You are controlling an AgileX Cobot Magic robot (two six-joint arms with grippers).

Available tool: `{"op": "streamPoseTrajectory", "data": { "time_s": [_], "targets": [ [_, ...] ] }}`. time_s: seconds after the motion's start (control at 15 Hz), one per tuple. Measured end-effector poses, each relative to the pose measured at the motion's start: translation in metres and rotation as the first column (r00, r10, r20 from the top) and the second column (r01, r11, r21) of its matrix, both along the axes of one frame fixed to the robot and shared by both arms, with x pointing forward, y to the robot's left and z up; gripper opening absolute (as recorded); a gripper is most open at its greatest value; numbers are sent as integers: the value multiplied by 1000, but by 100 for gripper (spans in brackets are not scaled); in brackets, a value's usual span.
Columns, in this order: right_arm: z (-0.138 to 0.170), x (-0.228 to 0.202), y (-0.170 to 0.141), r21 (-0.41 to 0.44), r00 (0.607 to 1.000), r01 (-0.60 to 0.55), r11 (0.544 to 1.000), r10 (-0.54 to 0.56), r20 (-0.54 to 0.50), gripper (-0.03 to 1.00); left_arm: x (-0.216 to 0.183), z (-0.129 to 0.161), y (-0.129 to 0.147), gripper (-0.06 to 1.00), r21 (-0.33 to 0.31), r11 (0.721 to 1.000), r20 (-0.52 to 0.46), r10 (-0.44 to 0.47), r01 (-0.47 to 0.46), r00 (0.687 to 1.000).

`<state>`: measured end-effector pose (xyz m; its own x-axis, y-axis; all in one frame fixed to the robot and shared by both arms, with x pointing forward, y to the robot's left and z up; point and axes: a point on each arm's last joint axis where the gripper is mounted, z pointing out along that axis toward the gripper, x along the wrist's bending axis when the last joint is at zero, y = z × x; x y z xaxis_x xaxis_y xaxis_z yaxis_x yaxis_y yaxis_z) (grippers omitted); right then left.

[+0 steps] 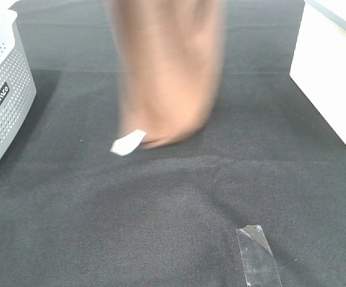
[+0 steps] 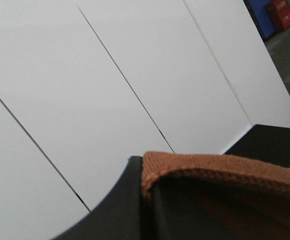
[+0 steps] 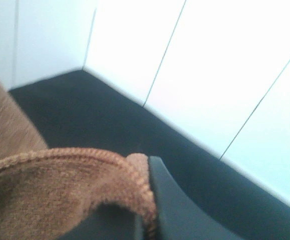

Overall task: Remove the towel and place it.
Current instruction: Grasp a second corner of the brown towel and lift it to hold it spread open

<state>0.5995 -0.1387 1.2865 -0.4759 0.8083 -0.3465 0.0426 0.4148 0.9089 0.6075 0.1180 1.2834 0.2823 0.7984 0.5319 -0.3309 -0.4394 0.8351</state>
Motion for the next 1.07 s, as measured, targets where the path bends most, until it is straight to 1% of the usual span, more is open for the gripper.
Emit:
{"op": "streamPoseTrajectory", "data": {
  "time_s": [0.07, 0.13, 0.2, 0.33, 0.47, 0.6, 0.73, 0.8, 0.87, 1.07],
  "targets": [
    [6, 4, 1, 25, 997, 8, 1000, -10, 78, 0, 7, 0, 4, 1, -18, 1000, 51, 6, -5, 999],
    [8, 8, 2, 42, 991, 12, 999, -18, 132, 0, 15, -2, 8, 1, -33, 999, 92, 14, -10, 996],
    [8, 12, 4, 55, 987, 12, 998, -21, 160, 0, 22, -4, 12, 1, -48, 999, 133, 21, -15, 991],
    [0, 23, 7, 49, 985, 18, 999, -26, 171, 0, 36, -10, 20, 1, -67, 997, 179, 39, -28, 983],
    [-13, 34, 11, 8, 986, 34, 999, -35, 163, 0, 49, -21, 23, 1, -64, 997, 192, 49, -37, 980],
    [-26, 46, 13, -43, 985, 55, 998, -47, 168, 0, 60, -29, 32, 1, -59, 997, 209, 70, -59, 975],
    [-35, 59, 17, -79, 972, 74, 994, -54, 227, 0, 72, -37, 41, 1, -63, 995, 231, 89, -77, 969],
    [-38, 63, 18, -83, 969, 76, 994, -54, 242, 0, 75, -39, 43, 1, -62, 995, 237, 94, -82, 967],
    [-46, 75, 24, -84, 946, 77, 993, -46, 320, 0, 87, -48, 53, 1, -47, 993, 282, 113, -104, 953],
    [-56, 87, 30, -60, 923, 67, 996, -39, 383, 0, 104, -61, 73, 1, -51, 989, 325, 147, -138, 934]
  ]
}}
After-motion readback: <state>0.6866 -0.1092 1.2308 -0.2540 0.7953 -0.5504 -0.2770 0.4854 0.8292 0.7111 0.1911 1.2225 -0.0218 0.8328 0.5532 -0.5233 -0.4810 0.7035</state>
